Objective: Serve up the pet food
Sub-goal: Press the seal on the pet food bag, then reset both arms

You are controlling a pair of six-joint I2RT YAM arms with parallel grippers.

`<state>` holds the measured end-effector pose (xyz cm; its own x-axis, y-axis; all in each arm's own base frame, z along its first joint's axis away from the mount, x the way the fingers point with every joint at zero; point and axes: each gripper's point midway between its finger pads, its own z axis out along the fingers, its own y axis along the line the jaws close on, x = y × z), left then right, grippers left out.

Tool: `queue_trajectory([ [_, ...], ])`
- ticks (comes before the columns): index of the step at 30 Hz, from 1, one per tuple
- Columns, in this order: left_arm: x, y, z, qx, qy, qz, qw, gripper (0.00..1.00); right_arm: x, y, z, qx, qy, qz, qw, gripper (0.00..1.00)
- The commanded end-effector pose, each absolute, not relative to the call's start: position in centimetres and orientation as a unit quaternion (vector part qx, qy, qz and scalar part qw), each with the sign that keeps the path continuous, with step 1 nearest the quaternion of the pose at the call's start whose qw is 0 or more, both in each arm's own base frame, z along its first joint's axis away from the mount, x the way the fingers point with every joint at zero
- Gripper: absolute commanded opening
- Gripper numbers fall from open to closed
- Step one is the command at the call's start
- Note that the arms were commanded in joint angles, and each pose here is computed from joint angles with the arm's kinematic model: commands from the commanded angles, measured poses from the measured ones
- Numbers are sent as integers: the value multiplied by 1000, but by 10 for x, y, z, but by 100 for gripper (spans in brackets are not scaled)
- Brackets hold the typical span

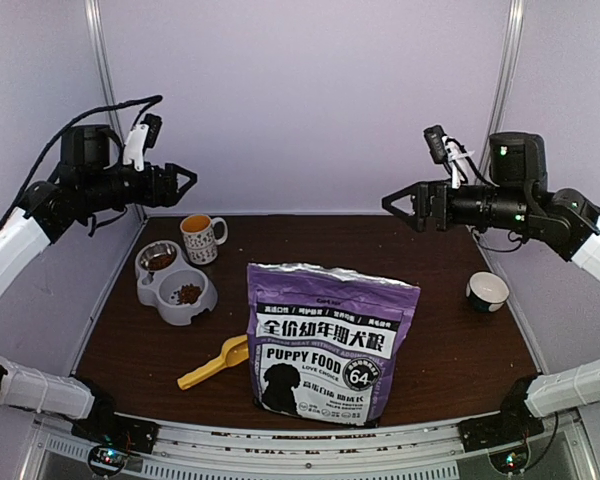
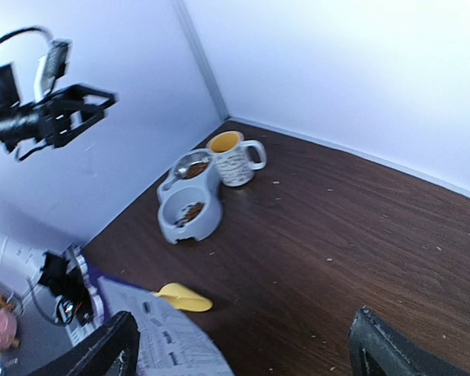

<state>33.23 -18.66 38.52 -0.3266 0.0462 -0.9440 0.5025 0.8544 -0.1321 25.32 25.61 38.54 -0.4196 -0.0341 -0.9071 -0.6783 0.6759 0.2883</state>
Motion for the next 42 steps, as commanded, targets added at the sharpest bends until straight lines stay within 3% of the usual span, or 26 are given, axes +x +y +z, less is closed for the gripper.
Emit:
queue_trajectory([
  [1,355,-109,381,94,785,-176,586,84,305,204,356,-101,818,284,491,94],
  [9,360,66,289,-154,774,-81,608,87,354,82,272,45,841,170,512,95],
  [15,339,114,227,-227,758,25,611,88,361,4,237,121,804,83,576,95],
  [24,315,98,184,-151,712,71,682,91,339,-39,221,131,696,-30,705,96],
  [36,370,82,180,-83,727,66,679,93,344,-45,191,133,677,-49,722,95],
  [42,372,69,180,-58,727,77,680,94,348,-44,190,130,685,-50,716,95],
])
